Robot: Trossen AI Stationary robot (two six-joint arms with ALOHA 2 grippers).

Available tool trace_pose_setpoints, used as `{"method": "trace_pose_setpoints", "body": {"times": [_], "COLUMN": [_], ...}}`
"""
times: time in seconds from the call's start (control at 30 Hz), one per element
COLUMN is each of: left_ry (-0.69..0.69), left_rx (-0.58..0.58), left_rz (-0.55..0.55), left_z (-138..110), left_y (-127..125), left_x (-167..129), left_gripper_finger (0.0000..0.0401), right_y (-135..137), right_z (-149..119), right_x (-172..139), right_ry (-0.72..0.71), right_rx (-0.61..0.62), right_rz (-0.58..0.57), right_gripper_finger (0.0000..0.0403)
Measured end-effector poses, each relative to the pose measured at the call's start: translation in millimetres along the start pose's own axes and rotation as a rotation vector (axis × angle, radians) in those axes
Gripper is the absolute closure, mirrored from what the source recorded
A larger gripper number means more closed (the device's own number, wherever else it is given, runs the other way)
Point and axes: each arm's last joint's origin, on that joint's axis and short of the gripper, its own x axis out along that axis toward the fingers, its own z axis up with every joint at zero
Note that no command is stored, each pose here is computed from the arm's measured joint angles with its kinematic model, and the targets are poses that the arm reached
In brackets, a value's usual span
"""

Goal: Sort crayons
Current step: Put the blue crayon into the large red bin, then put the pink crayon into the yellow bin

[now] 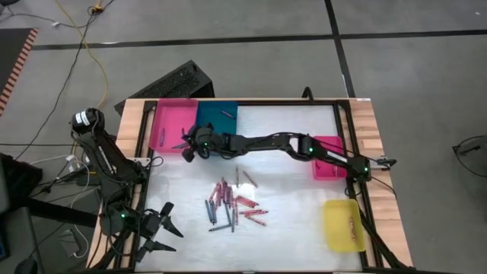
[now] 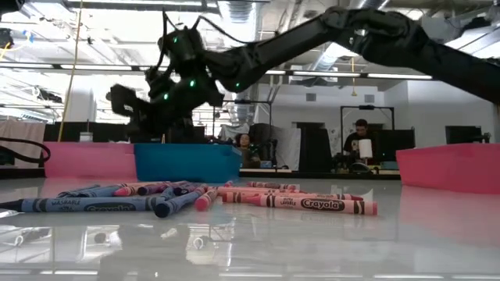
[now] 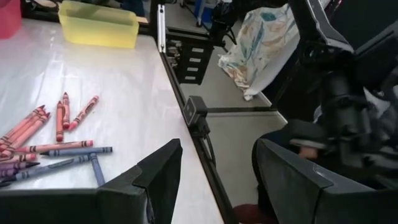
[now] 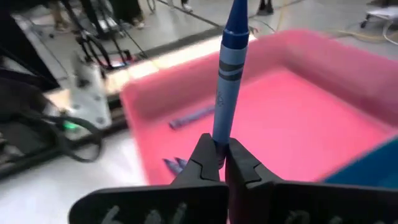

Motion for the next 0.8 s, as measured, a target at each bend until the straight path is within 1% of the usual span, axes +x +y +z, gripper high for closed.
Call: {"method": "trace_pose_setpoints", "body": {"times": [0.07, 0.17, 0.23, 0.3, 0.4, 0.6, 0.7, 0.8], "left_ry": [0.002, 0.002, 0.002, 0.002, 0.001, -0.003, 0.009, 0.033], "left_rx": [0.001, 0.003, 0.002, 0.002, 0.002, 0.0, -0.016, -0.047], "left_rz": [0.001, 0.002, 0.002, 0.003, 0.003, 0.01, 0.019, 0.053], "left_z": [-0.2, -0.3, -0.3, -0.3, -0.2, -0.1, -1.6, -5.2], "left_y": [0.1, 0.2, 0.2, 0.2, 0.2, 0.4, 1.3, 3.9], "left_x": [0.0, 0.0, 0.0, 0.0, 0.0, 0.0, 0.0, -0.2], "left_gripper_finger": [0.0202, 0.0202, 0.0202, 0.0202, 0.0202, 0.0202, 0.0202, 0.0202], "right_y": [-4.0, -10.1, -10.7, -10.0, -9.8, -5.0, 1.0, 11.0], "right_z": [-6.5, -7.7, -8.2, -8.3, -7.9, -9.0, 1.1, 27.2], "right_x": [2.5, 4.1, 3.7, 3.5, 3.5, 1.6, -8.0, -31.7], "right_ry": [0.045, 0.079, 0.093, 0.094, 0.091, 0.102, 0.135, 0.183], "right_rx": [-0.014, -0.022, -0.026, -0.043, -0.074, -0.079, -0.128, -0.223], "right_rz": [-0.03, -0.052, -0.056, -0.052, -0.048, -0.034, -0.011, 0.005], "right_gripper_finger": [0.0401, 0.0401, 0.0393, 0.0378, 0.0345, 0.0287, 0.0272, 0.0266]}}
